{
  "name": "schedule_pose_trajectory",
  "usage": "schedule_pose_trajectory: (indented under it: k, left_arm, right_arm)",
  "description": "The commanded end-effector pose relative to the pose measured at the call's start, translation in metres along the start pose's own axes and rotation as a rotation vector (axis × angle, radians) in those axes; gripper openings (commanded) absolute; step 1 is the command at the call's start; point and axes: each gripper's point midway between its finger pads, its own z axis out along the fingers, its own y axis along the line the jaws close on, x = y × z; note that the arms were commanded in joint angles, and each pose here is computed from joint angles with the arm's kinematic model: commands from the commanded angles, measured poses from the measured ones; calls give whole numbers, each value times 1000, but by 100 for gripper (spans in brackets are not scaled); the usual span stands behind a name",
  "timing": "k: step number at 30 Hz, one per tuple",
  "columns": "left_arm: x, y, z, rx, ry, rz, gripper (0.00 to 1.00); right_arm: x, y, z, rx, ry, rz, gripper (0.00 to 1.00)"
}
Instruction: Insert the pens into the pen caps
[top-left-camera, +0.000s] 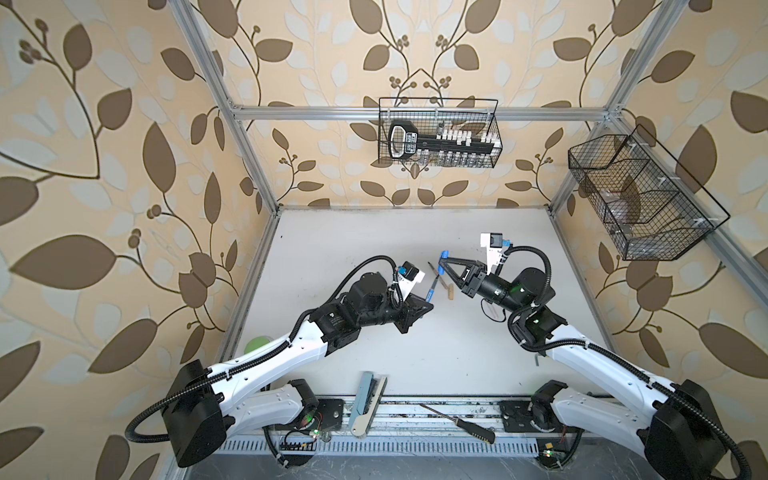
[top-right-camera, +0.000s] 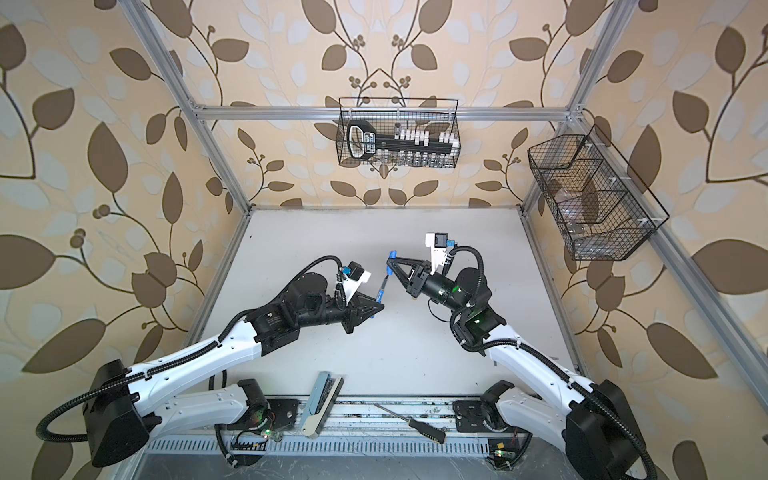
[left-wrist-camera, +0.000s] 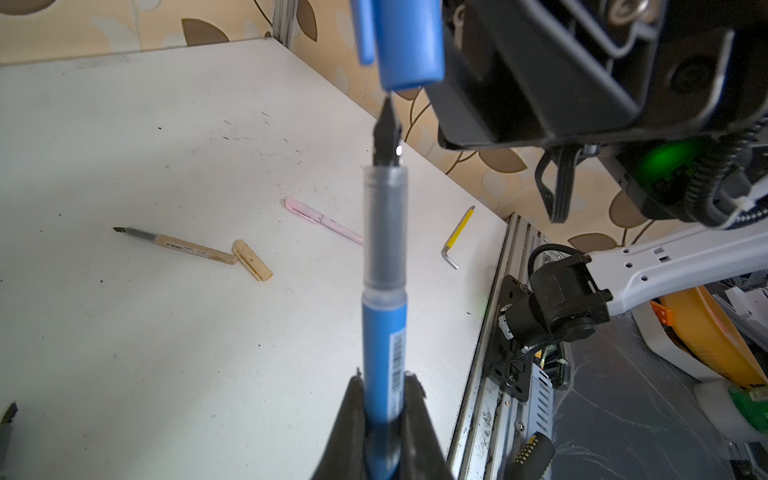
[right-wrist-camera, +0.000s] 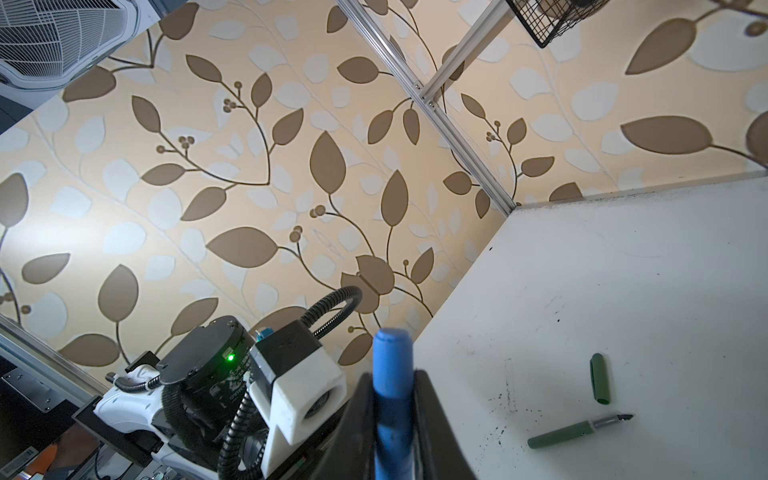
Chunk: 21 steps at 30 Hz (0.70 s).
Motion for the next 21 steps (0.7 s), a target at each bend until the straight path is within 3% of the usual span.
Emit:
schedule_pose_trajectory:
  k: [1, 21]
  left_arm:
    - [-29, -13, -6, 25, -85, 45, 9]
    - [-46, -7, -13, -27, -175, 67, 9]
  right_arm:
    - [6, 0, -3, 2, 4, -4, 18]
    - [18, 3, -5, -27, 6, 0, 18]
